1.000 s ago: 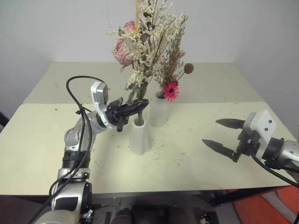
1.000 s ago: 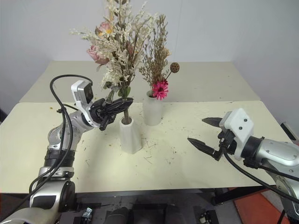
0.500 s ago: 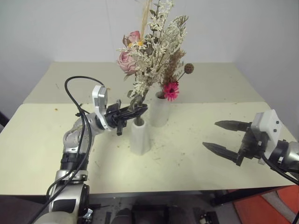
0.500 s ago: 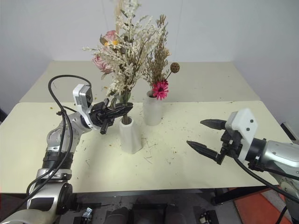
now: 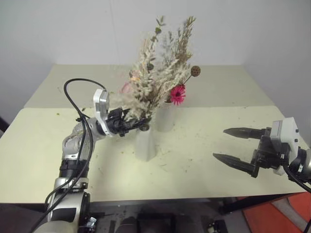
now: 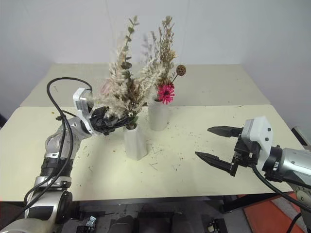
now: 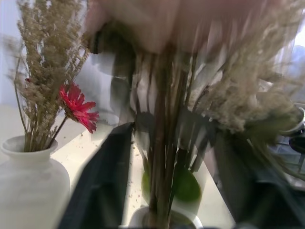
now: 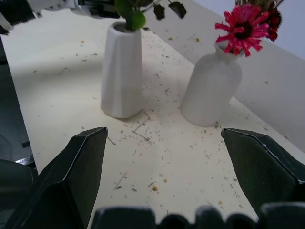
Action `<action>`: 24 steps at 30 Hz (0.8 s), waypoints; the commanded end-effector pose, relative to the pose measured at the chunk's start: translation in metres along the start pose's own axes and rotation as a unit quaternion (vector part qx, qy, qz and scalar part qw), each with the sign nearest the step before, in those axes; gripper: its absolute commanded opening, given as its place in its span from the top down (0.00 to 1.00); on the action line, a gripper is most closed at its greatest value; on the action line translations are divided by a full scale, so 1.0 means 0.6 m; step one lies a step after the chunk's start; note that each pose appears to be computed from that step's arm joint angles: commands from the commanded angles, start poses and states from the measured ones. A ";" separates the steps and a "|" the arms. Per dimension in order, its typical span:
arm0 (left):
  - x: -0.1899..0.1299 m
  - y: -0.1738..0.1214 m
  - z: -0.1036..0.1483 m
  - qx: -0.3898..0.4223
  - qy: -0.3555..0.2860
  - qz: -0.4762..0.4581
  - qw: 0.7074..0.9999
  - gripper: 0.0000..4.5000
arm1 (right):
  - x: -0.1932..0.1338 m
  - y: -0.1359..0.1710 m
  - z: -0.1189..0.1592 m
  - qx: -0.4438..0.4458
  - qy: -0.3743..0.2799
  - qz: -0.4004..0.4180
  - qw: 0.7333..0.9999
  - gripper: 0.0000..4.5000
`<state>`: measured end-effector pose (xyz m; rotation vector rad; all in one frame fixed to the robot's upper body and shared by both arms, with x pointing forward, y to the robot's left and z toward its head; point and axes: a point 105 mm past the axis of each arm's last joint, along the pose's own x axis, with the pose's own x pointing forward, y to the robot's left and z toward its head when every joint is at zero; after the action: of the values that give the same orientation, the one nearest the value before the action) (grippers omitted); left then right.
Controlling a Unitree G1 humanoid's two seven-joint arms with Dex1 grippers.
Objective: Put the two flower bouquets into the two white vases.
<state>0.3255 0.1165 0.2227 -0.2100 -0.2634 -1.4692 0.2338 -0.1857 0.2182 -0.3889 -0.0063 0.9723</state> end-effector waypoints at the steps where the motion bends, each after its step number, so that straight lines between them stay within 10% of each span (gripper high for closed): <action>1: -0.009 -0.013 0.018 0.032 0.012 -0.010 0.999 0.13 | -0.007 -0.008 0.017 -0.032 -0.008 -0.012 0.999 0.00; 3: -0.023 -0.015 0.010 0.032 0.043 0.005 0.999 0.01 | -0.006 -0.008 0.016 -0.033 -0.008 -0.013 0.999 0.00; 24: -0.203 -0.110 0.160 0.163 0.162 0.200 0.953 0.01 | -0.076 -0.043 -0.002 -0.032 0.025 -0.036 0.999 0.00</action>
<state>0.2545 0.2588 0.2628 0.1863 -0.1449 -1.0081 0.2308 -0.2287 0.2188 -0.4147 0.0392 0.9100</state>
